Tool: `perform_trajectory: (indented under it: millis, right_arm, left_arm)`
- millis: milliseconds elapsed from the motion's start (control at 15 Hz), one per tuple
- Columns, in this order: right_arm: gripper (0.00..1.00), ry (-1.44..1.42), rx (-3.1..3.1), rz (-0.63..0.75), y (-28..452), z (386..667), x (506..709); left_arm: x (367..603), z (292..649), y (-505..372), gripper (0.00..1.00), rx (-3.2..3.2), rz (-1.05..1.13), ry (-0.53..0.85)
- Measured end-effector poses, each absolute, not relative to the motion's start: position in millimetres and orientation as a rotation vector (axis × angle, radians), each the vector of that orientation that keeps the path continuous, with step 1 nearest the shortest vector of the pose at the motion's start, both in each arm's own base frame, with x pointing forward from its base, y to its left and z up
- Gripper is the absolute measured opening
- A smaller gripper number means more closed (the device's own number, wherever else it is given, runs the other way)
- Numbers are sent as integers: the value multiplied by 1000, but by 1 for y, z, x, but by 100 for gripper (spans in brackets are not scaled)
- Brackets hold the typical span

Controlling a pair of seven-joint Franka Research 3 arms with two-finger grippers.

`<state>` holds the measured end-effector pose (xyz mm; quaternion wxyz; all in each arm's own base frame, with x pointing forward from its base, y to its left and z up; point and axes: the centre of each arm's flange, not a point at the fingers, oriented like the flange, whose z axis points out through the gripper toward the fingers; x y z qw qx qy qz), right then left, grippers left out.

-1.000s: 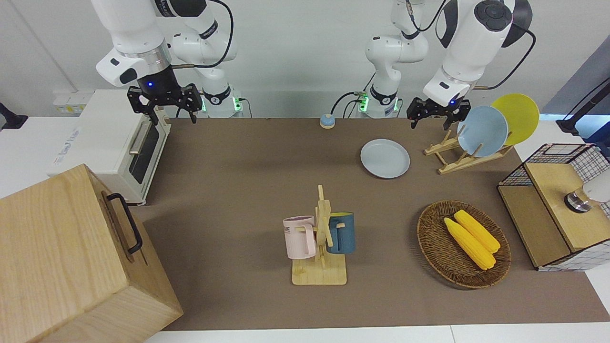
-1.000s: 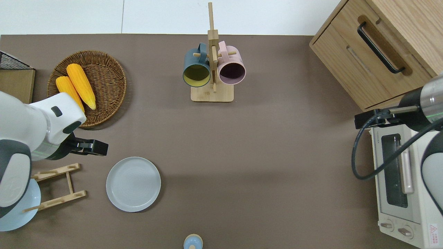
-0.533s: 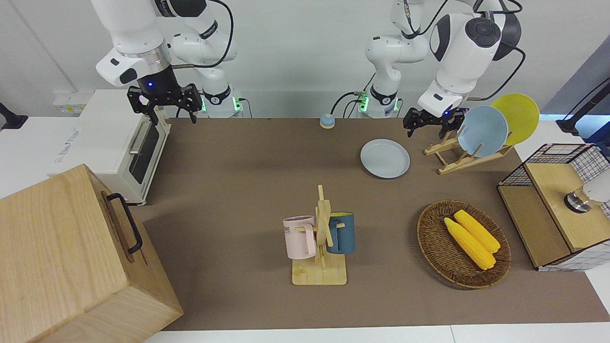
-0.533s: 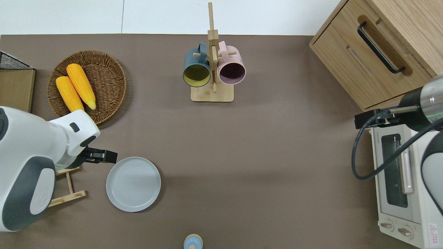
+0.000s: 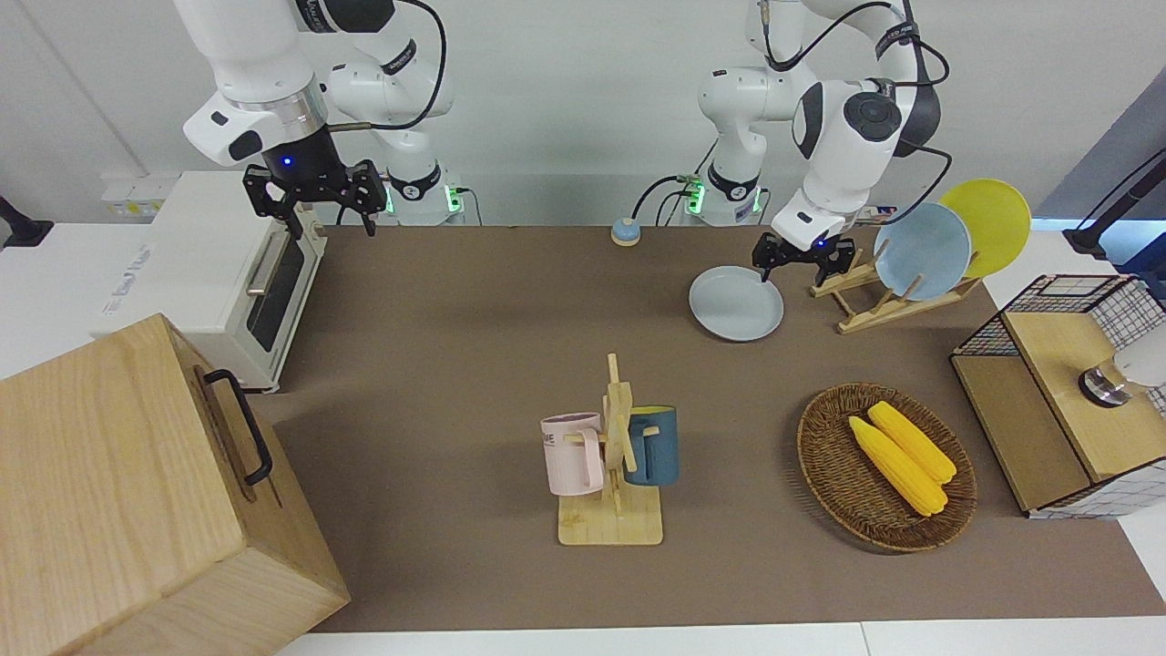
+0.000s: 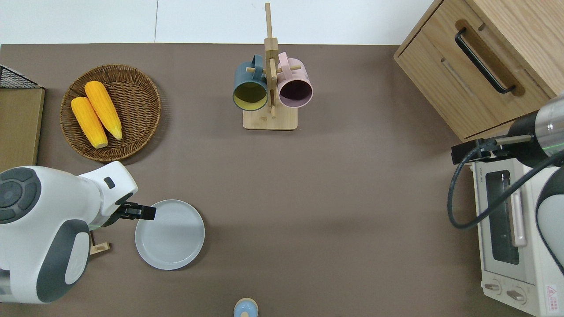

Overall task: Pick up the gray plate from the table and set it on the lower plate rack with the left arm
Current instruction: 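Lower the left gripper onto the plate rim and close on it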

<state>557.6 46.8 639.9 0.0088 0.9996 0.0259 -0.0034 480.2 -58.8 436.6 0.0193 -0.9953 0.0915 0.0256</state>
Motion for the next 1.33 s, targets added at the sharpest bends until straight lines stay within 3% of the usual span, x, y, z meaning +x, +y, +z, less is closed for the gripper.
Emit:
perform_trajectory:
  millis: [400, 1333]
  right_arm:
    - [99, 81, 3123, -11, 47, 640, 558]
    - [99, 81, 3123, -11, 47, 640, 558]
  left_arm:
    - [463, 383, -51, 100, -3092, 28, 299]
    - [449, 323, -49, 100, -3097, -11, 337]
